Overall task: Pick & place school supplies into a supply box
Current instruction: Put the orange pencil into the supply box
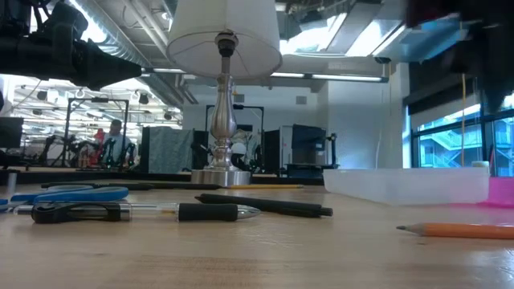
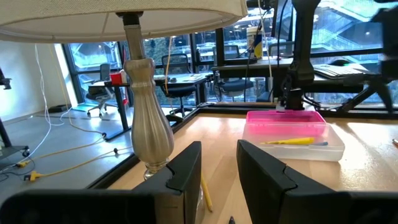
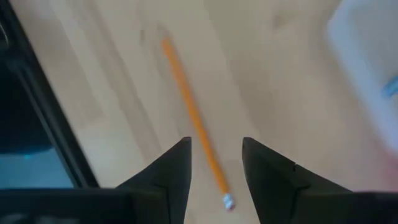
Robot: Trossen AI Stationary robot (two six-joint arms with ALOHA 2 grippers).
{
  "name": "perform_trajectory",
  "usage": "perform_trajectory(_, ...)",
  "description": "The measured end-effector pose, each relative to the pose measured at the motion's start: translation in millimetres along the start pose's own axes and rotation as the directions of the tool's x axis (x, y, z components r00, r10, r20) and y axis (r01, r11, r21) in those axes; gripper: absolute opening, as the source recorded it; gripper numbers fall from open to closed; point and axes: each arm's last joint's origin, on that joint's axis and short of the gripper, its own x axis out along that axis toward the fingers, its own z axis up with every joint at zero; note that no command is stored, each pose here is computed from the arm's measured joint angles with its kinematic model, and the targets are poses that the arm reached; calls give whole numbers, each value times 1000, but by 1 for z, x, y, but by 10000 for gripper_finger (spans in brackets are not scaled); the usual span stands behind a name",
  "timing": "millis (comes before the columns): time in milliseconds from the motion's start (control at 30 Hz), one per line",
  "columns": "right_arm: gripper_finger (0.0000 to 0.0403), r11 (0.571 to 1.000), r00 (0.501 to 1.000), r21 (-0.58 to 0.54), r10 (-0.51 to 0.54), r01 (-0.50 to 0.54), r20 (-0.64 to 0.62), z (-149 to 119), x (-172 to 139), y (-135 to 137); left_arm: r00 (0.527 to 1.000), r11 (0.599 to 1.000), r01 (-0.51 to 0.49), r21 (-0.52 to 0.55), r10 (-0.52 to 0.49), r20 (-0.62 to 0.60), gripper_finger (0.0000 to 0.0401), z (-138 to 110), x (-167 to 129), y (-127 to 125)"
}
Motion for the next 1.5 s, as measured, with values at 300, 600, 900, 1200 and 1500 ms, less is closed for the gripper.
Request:
perform_trajectory(300, 146, 990, 994, -121, -75, 66, -74, -42, 26, 21, 1000, 1000, 0, 0, 0, 0, 98, 0, 0, 0)
perform_trajectory(600, 141, 974, 963, -184, -170, 132, -211, -63, 41, 21, 1000, 1000, -1, 0, 1, 0, 98, 0, 0, 0)
perform_trajectory(900, 124, 965, 952, -209, -207, 161, -224, -68, 50, 18, 1000, 1000, -1, 0, 1, 0, 98, 0, 0, 0)
perform_trajectory(1200, 122, 965, 950, -201, -213, 168, -226, -73, 63, 7, 1000, 1000, 0, 0, 0, 0, 98, 0, 0, 0)
perform_trajectory(1500, 122, 961, 951, -220, -214, 165, -223, -73, 64, 6, 1000, 1000, -1, 0, 1, 0, 98, 0, 0, 0)
